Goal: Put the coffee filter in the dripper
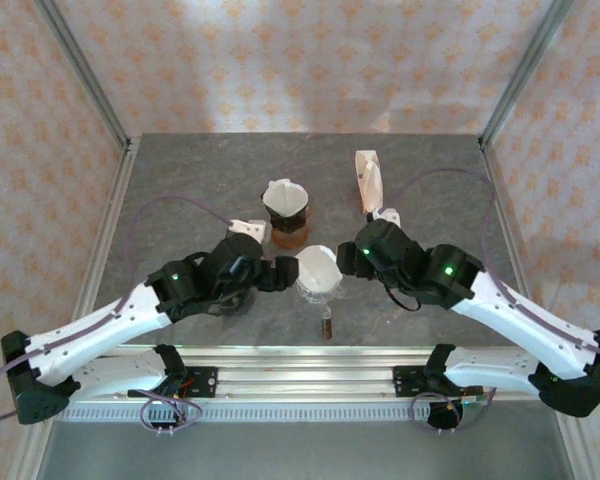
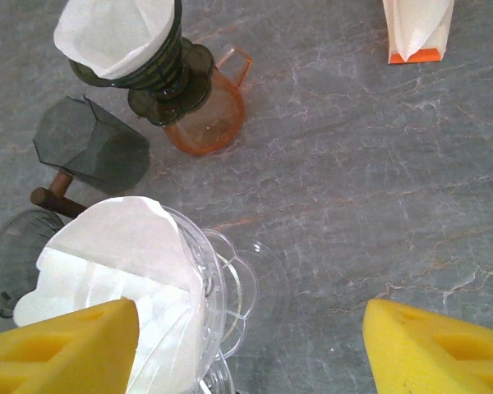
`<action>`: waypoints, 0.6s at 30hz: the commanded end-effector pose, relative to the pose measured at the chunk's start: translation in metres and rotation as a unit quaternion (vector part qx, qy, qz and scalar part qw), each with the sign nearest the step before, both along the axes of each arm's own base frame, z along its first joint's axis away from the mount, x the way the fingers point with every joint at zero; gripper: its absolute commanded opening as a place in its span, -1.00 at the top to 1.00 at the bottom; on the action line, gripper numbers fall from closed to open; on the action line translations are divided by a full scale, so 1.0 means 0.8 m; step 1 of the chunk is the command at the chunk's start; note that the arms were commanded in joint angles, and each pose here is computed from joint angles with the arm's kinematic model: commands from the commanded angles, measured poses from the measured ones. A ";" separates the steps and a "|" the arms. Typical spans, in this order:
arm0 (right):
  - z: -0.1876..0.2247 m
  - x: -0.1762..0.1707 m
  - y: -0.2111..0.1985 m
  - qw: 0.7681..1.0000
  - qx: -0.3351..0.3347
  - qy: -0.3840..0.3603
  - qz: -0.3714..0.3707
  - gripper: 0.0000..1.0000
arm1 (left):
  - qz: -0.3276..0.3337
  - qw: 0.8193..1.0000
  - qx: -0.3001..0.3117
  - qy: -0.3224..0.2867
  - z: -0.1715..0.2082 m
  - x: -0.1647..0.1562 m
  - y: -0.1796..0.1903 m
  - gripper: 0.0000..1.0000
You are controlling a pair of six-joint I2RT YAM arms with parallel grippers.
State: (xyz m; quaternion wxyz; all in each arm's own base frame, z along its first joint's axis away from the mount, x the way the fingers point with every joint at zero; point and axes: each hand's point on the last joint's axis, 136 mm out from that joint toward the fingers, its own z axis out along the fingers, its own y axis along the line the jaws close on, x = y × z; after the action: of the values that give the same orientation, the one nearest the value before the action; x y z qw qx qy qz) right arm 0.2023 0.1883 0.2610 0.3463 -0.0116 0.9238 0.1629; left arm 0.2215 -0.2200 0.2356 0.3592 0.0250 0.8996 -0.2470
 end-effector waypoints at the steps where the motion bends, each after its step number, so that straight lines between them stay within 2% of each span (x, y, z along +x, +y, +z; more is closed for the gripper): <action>1: -0.002 -0.006 -0.025 1.000 0.003 -0.012 -0.028 -0.45 | 0.043 0.999 -0.006 -0.008 0.014 0.009 0.039 -0.49; 6: -0.024 -0.017 -0.034 0.999 0.018 -0.002 -0.036 -0.44 | 0.109 0.993 0.006 0.044 -0.036 0.042 0.099 -0.36; 9: -0.037 -0.022 -0.038 0.999 0.024 0.006 -0.039 -0.43 | 0.143 0.987 -0.003 0.077 -0.067 0.069 0.121 -0.29; 12: -0.046 -0.027 -0.043 0.999 0.026 0.012 -0.041 -0.44 | 0.178 0.980 0.013 0.090 -0.092 0.097 0.145 -0.23; 18: -0.054 -0.035 -0.053 0.998 0.037 0.015 -0.046 -0.43 | 0.242 0.964 0.018 0.105 -0.122 0.141 0.179 -0.25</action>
State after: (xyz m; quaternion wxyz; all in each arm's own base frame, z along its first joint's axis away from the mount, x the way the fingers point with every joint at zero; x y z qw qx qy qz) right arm 0.1755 0.1497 0.2167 0.3327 0.0322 0.9265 0.1728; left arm 0.3142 -0.0810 0.1285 0.2790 -0.2053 0.9291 -0.1298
